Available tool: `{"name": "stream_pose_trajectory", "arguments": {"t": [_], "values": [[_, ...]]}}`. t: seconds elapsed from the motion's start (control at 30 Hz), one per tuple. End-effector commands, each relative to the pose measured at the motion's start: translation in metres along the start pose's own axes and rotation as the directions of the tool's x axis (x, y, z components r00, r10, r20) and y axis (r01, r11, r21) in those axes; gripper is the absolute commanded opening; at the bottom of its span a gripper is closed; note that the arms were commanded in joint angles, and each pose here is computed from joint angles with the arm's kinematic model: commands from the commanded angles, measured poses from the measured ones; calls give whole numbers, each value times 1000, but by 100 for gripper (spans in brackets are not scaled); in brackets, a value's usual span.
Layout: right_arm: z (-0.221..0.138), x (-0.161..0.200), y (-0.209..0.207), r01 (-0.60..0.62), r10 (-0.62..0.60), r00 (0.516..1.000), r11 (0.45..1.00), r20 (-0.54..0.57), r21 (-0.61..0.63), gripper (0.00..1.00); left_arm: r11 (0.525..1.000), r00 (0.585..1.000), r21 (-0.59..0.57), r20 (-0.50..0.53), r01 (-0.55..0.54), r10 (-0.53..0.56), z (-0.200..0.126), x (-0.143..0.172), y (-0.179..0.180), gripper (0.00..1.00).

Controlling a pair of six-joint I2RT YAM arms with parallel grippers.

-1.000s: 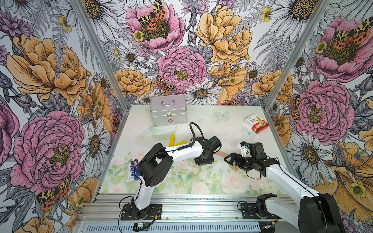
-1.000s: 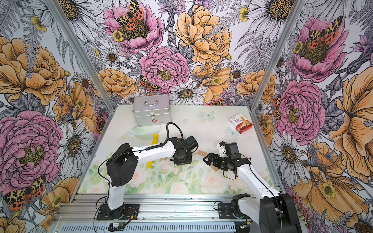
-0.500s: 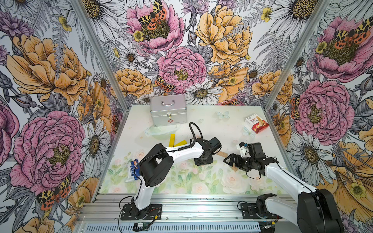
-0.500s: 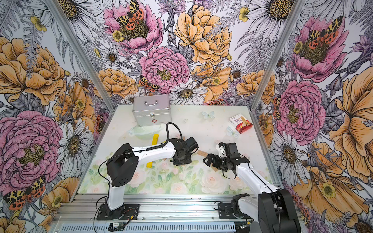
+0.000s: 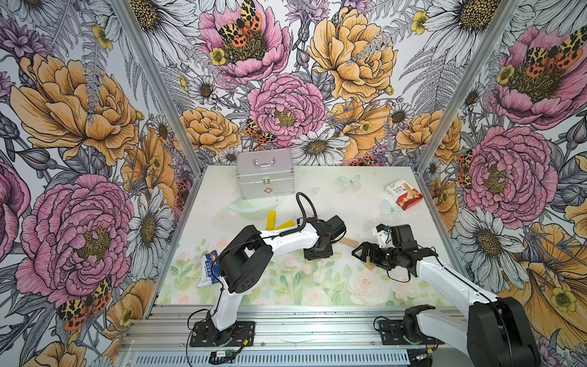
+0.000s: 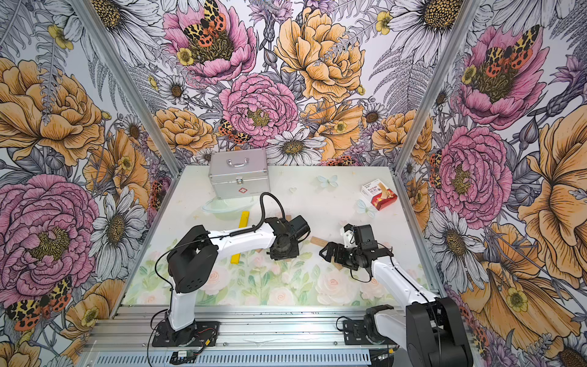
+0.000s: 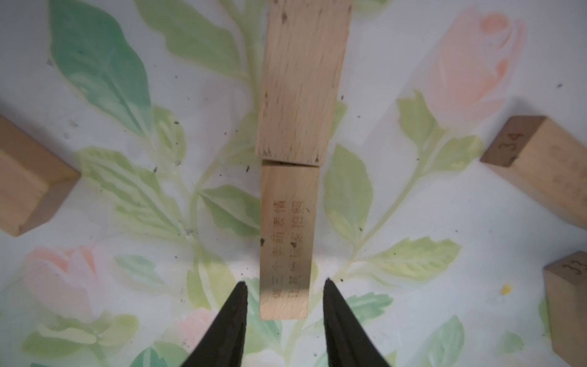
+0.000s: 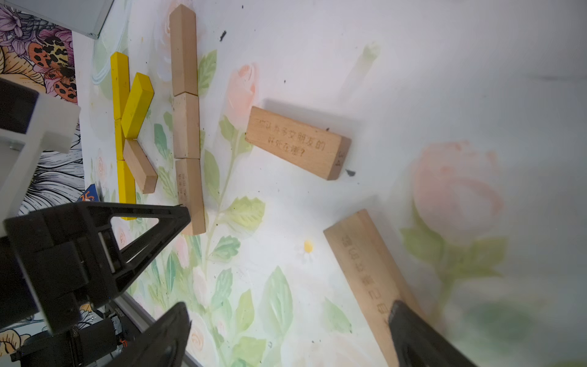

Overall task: Assemble the letter k with building blocks
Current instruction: Assemble the building block at the center of the board.

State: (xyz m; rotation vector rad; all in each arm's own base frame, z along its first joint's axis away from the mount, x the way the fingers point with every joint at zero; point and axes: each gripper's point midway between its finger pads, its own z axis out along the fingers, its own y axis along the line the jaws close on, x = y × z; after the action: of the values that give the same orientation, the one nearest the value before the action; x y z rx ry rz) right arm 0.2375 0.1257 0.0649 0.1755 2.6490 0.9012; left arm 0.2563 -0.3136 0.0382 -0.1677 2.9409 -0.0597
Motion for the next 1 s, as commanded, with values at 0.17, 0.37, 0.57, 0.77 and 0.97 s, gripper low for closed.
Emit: {"name": "stream_pose_trajectory", "arguments": {"t": [0.17,0.37,0.57,0.77,0.97], "values": [[-5,-9,5,14,-13,999,1000,39,-16,99,999,1000,-32,1,-24,24,9,-2,5,41],[-4,-9,5,13,-13,999,1000,34,-16,99,999,1000,-46,-20,-25,24,17,0,8,41],[-3,-10,5,12,-12,999,1000,34,-12,99,998,999,-43,-34,-36,35,21,0,6,33],[-3,-13,5,12,-12,999,1000,34,-6,99,998,998,-42,-51,-43,40,23,3,8,30],[-3,-17,6,13,-13,999,1000,37,-6,99,997,997,-40,-55,-59,57,23,2,8,30]]}}
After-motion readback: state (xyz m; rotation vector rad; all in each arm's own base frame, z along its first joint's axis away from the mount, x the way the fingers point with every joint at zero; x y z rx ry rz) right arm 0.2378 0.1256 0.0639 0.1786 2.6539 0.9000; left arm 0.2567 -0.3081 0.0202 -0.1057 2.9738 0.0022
